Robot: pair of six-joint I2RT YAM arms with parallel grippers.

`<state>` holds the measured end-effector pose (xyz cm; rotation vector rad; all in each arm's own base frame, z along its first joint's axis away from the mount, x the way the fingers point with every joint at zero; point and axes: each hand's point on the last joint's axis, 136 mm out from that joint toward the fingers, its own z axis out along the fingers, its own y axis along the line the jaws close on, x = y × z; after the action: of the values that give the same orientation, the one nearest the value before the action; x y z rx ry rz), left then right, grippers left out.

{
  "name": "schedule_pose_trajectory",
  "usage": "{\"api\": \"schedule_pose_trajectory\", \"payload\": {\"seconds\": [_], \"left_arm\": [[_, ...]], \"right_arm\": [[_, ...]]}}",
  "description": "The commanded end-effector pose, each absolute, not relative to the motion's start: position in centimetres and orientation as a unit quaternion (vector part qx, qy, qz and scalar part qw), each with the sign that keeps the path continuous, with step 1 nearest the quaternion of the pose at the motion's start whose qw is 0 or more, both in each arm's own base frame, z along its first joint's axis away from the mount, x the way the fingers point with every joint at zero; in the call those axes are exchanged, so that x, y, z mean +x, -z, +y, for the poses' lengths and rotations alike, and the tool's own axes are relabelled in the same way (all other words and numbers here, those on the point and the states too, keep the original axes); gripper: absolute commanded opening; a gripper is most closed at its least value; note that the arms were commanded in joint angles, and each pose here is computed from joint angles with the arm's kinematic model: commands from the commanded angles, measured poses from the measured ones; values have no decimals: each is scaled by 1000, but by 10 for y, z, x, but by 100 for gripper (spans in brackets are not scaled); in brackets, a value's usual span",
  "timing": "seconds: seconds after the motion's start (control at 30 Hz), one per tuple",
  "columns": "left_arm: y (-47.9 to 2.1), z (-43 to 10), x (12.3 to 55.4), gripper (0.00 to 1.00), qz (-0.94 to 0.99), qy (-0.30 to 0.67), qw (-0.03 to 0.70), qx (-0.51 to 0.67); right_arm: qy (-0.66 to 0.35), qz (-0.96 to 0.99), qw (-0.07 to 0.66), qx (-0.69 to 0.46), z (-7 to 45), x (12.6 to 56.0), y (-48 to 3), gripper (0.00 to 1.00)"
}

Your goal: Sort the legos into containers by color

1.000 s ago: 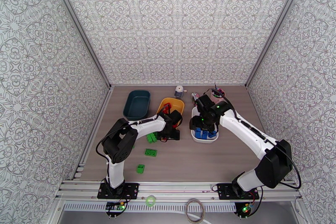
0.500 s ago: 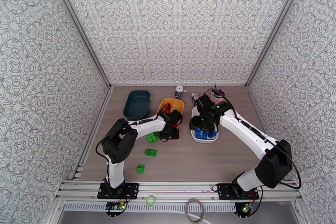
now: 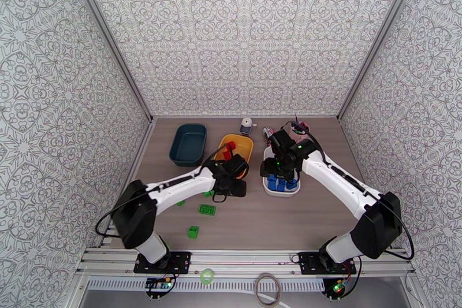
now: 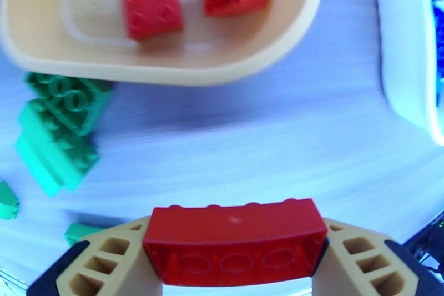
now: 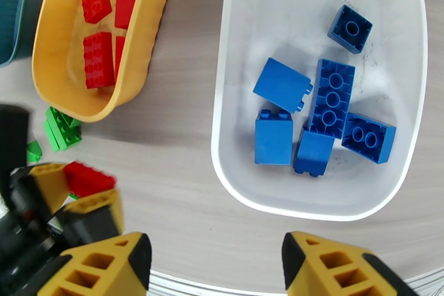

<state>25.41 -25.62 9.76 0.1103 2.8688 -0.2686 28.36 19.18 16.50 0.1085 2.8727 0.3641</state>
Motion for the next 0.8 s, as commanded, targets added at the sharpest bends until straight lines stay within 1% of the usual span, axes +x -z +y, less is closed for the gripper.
{"api": "schedule_pose_trajectory", "payload": {"seconds": [0.0, 0.1, 0.33, 0.4, 0.47, 0.5, 0.6, 0.77], "left_arm": [[-125, -239, 280, 63, 984, 85, 155, 19], [-146, -235, 309, 64, 980, 94, 173, 12], [-158, -236, 364, 65, 981, 91, 172, 8], [-157, -239, 375, 70, 982, 92, 167, 9], [-156, -241, 382, 83, 983, 89, 163, 6], [-157, -243, 384, 87, 983, 90, 162, 5], [-165, -246, 387, 92, 981, 94, 172, 4], [-180, -241, 376, 92, 978, 93, 188, -10]], "right_arm": [[-101, 984, 131, 60, 181, 290, -162, 66], [-96, 985, 130, 60, 181, 293, -163, 66], [-103, 983, 141, 55, 184, 298, -173, 66], [-105, 982, 145, 53, 184, 297, -176, 66], [-105, 982, 147, 52, 182, 296, -178, 66], [-104, 982, 149, 52, 181, 295, -179, 66], [-102, 982, 150, 50, 178, 291, -179, 67], [-102, 983, 150, 39, 174, 284, -179, 68]]}}
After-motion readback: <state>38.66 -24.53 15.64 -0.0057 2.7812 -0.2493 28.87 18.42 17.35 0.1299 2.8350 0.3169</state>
